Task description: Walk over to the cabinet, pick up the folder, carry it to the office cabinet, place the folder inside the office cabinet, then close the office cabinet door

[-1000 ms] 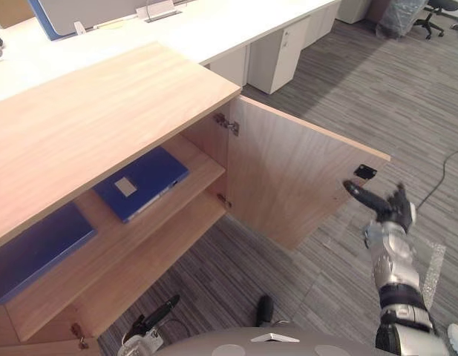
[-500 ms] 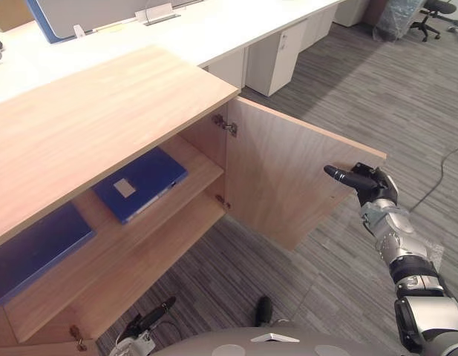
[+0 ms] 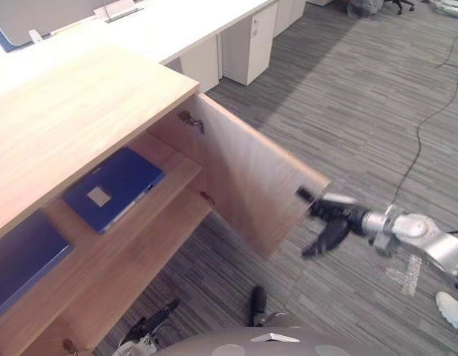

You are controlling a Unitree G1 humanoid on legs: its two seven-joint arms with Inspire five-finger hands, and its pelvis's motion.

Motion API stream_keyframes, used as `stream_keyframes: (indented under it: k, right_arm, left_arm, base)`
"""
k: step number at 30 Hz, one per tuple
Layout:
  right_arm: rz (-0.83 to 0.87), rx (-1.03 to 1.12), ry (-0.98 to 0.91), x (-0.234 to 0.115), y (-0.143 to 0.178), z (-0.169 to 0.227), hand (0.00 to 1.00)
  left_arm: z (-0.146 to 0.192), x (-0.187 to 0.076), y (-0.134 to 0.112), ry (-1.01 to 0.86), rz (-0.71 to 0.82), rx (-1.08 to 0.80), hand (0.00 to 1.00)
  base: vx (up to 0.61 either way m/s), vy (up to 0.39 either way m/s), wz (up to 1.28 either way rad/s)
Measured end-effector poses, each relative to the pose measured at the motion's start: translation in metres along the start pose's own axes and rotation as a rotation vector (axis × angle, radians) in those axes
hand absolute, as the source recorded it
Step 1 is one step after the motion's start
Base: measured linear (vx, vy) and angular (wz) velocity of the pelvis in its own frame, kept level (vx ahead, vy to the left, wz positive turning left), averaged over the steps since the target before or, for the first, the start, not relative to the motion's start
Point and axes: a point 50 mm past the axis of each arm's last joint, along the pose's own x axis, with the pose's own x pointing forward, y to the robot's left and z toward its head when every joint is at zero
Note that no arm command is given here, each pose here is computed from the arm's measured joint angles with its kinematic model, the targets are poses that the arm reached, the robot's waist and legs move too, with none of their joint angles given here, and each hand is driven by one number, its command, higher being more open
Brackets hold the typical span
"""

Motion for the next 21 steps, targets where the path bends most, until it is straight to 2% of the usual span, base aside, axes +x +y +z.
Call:
stream_keyframes:
  k: [1,3,6,9,13,21]
  right_arm:
    - [0.054,-0.004,-0.02,0.004,0.01,0.004,1.0]
    - [0.286,-0.029,-0.081,0.007,0.044,0.015,1.0]
    - [0.486,0.023,-0.088,0.004,0.081,0.009,1.0]
    - [0.523,0.064,-0.035,-0.006,0.091,-0.003,1.0]
    - [0.477,0.062,0.058,-0.022,0.086,-0.016,1.0]
    - [0.456,0.046,-0.002,-0.005,0.086,-0.012,1.0]
  left_arm:
    - [0.001,0.0,-0.002,-0.003,-0.009,0.0,1.0]
    - [0.007,0.002,-0.01,-0.02,-0.033,0.001,1.0]
    - [0.012,0.002,-0.005,-0.043,-0.02,0.007,1.0]
    - [0.011,0.001,0.0,-0.039,-0.009,0.008,1.0]
    - [0.006,0.0,0.006,-0.027,0.004,0.008,1.0]
    - [0.004,-0.001,0.011,-0.025,0.022,-0.013,1.0]
  base:
    - [0.01,0.08,-0.08]
    - [0.0,0.132,-0.03]
    - [-0.01,0.163,0.0]
    - [-0.01,0.162,0.02]
    - [-0.03,0.181,0.03]
    - [-0.01,0.141,0.17]
